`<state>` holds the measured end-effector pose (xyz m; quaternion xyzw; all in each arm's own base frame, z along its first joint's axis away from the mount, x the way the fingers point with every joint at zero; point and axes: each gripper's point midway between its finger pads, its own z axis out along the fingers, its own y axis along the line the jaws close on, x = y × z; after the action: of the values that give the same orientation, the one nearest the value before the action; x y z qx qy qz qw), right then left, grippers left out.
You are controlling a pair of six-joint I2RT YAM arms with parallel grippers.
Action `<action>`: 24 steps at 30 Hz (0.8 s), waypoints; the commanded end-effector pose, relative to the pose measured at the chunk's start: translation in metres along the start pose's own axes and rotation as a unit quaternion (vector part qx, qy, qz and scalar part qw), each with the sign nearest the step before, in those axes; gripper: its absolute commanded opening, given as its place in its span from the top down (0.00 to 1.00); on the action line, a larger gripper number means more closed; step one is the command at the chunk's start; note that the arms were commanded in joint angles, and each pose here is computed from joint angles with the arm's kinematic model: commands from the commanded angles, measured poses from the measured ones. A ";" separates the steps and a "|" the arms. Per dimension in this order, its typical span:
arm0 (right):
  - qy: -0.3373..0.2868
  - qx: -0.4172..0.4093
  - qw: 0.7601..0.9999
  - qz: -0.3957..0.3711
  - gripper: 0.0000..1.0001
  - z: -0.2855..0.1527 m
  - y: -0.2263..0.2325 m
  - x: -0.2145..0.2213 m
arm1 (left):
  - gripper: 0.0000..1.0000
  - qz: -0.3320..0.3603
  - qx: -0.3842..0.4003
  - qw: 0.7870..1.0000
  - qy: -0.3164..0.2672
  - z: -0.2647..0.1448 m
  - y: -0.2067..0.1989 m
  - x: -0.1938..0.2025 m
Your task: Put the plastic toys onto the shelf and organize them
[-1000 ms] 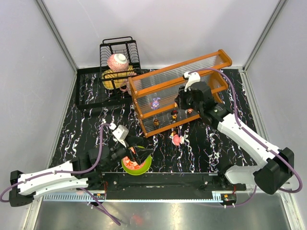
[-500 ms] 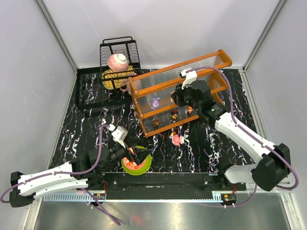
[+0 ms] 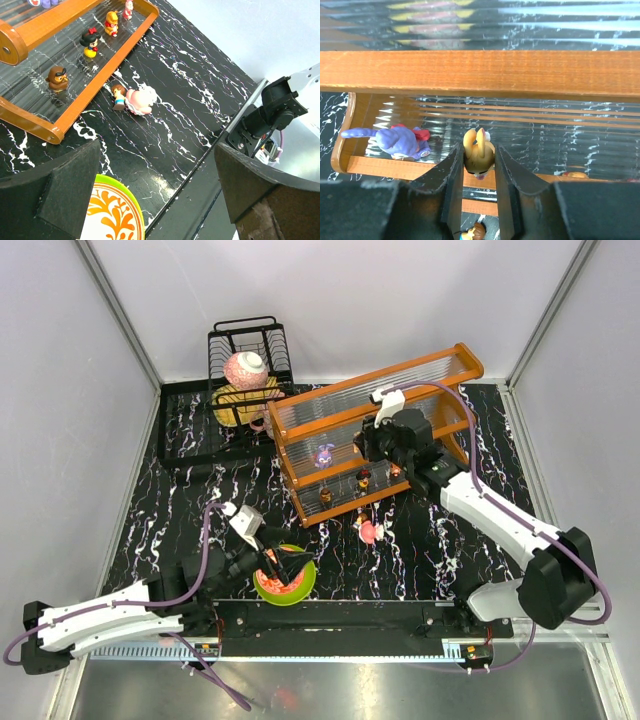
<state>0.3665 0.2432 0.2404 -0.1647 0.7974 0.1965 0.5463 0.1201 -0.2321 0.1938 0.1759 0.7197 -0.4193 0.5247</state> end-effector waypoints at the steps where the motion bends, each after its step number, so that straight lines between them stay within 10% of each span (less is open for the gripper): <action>1: -0.035 -0.009 0.999 -0.006 1.00 0.007 0.000 -0.011 | 0.01 -0.006 -0.010 1.000 -0.013 0.000 0.004 -0.005; 24: -0.029 0.009 1.000 0.001 1.00 0.018 -0.013 0.008 | 0.01 -0.002 -0.010 1.000 -0.008 0.005 0.002 -0.002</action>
<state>0.3738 0.2388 0.2118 -0.1632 0.8016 0.1878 0.5436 0.1215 -0.2332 0.1847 0.1772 0.7311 -0.4079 0.5174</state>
